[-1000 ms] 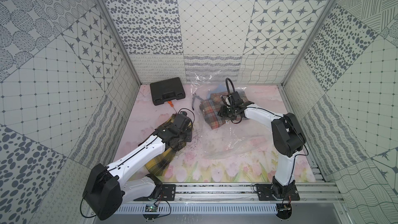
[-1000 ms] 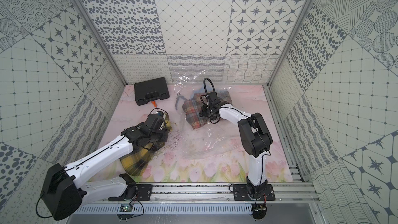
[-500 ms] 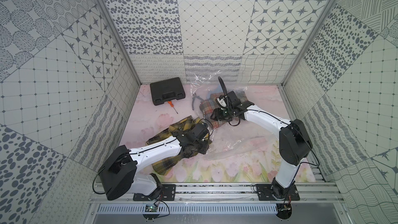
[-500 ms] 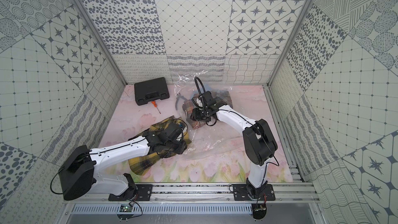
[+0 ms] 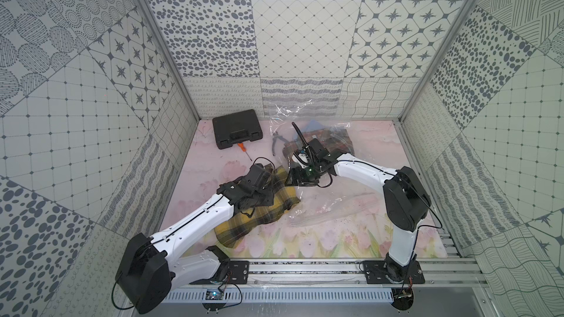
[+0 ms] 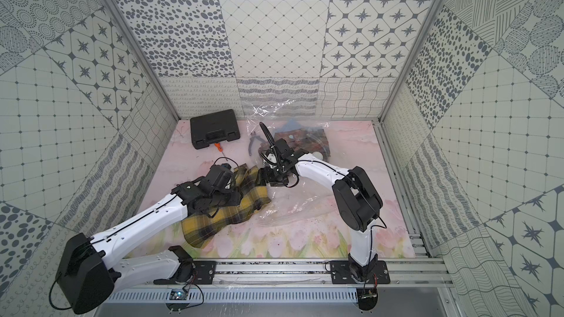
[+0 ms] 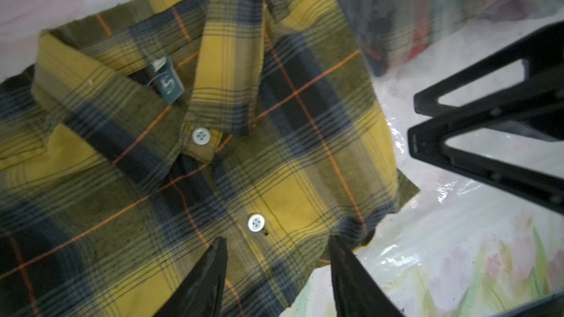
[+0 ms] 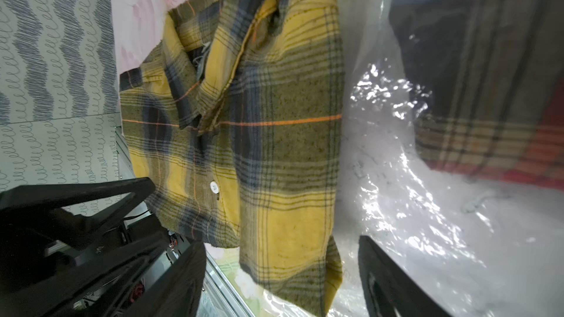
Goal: Place the folded shirt into the vacuum bag
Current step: Adjust the shirt in the vacuum bag.
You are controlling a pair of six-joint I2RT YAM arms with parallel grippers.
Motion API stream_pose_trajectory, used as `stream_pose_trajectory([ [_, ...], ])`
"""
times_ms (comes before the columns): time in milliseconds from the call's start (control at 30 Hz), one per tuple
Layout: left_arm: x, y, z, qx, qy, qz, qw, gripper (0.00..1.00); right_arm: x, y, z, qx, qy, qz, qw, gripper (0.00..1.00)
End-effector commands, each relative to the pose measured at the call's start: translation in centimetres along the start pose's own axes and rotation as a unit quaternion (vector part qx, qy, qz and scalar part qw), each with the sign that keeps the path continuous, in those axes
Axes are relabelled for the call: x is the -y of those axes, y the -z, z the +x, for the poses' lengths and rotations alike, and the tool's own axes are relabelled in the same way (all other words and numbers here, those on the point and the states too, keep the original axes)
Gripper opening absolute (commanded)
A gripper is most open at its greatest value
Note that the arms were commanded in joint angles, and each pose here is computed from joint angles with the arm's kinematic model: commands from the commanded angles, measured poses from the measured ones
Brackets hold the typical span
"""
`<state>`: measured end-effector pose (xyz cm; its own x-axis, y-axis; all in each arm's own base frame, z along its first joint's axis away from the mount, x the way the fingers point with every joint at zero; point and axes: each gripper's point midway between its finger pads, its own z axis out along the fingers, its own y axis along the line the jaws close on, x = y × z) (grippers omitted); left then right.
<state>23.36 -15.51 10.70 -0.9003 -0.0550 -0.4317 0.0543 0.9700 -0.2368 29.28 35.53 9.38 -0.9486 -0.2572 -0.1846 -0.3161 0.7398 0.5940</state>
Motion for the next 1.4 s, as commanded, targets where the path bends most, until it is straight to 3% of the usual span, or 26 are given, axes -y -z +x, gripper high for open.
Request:
stream_pose_trajectory([
  [0, -3.6, -0.6, 1.9, -0.02, 0.065, -0.059, 0.996, 0.55, -0.3, -1.2, 0.0, -0.014, 0.006, -0.006, 1.0, 0.82],
  [333, -4.0, -3.4, 4.1, -0.048, 0.083, -0.054, 0.994, 0.53, -2.4, -4.4, 0.6, -0.038, 0.014, -0.005, 0.999, 0.81],
  [600, -3.6, -3.5, 3.9, -0.045, 0.076, -0.043, 0.995, 0.52, -3.0, -5.7, 2.0, -0.049, 0.058, 0.052, 0.996, 0.74],
  [700, -3.2, -3.2, 3.5, -0.039, 0.075, -0.036, 0.996, 0.51, -2.2, -6.1, 2.1, -0.049, 0.079, 0.098, 0.991, 0.62],
  [800, -3.2, -1.9, 2.5, -0.022, 0.07, -0.039, 0.997, 0.51, -2.9, -5.8, 1.9, -0.043, 0.106, 0.119, 0.986, 0.35],
  [867, -3.5, 0.0, 1.4, 0.0, 0.062, -0.052, 0.997, 0.51, -4.4, -5.0, 1.2, -0.022, 0.114, 0.098, 0.988, 0.2],
  [1100, -4.3, 6.3, -2.0, 0.069, 0.037, -0.079, 0.994, 0.51, -10.2, 1.1, 0.2, 0.056, 0.158, 0.059, 0.984, 0.0],
  [1233, -3.8, 7.4, -2.8, 0.082, 0.028, -0.069, 0.994, 0.51, -9.9, 5.1, 0.2, 0.106, 0.167, 0.092, 0.976, 0.0],
  [1367, -2.0, 6.5, -3.1, 0.075, 0.015, -0.025, 0.997, 0.51, -6.3, 8.3, 0.6, 0.151, 0.138, 0.142, 0.968, 0.0],
])
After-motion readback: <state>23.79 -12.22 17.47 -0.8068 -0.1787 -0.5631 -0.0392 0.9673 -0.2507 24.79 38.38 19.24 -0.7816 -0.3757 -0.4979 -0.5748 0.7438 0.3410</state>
